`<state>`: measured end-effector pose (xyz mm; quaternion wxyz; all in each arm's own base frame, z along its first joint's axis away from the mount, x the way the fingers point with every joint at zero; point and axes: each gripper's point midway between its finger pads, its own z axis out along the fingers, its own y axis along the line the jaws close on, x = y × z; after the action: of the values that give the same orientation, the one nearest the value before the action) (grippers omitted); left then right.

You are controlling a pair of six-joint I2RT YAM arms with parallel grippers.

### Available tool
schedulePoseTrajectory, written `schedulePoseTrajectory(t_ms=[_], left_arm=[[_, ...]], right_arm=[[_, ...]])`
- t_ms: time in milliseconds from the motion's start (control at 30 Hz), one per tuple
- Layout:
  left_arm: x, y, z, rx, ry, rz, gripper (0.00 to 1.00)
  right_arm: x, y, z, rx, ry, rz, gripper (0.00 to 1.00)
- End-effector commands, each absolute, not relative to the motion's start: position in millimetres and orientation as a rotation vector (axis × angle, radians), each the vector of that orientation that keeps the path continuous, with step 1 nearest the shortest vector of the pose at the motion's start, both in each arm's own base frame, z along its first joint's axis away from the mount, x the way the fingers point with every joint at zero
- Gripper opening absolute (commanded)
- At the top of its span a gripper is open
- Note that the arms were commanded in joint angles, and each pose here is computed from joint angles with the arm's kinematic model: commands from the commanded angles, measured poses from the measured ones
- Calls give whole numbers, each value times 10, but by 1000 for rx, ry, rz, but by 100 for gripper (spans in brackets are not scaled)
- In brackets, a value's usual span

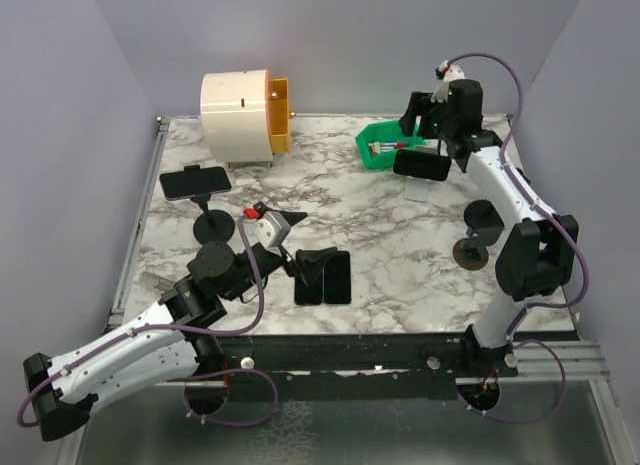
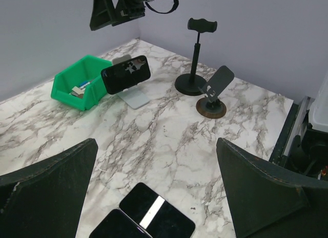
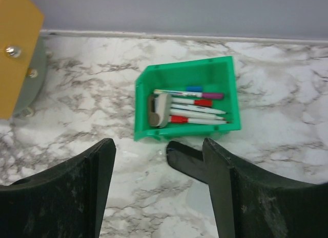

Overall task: Remove the phone from the phone stand
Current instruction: Pick up the phone stand with the phone at the center of the board.

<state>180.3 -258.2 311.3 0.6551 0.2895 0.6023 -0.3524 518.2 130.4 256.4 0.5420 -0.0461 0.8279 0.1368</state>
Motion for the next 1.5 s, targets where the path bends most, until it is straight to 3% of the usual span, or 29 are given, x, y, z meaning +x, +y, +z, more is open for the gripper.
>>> schedulePoseTrajectory(t_ms=[0, 233, 733, 1467], left_arm=[[1762, -2530, 3170, 646, 1342, -803, 99], [1676, -2561, 3234, 659, 1317, -850, 99], [1625, -2571, 3254, 668, 1305, -864, 99], [1569, -2596, 3267, 685, 1294, -879, 99]], right_arm=[[5269, 943, 2535, -135, 1950, 304, 74], [5170, 473, 2339, -198, 1940, 360, 75], [5139, 576, 1919, -423, 2050, 454, 71], [5070, 336, 1428, -357, 2195, 318, 70]])
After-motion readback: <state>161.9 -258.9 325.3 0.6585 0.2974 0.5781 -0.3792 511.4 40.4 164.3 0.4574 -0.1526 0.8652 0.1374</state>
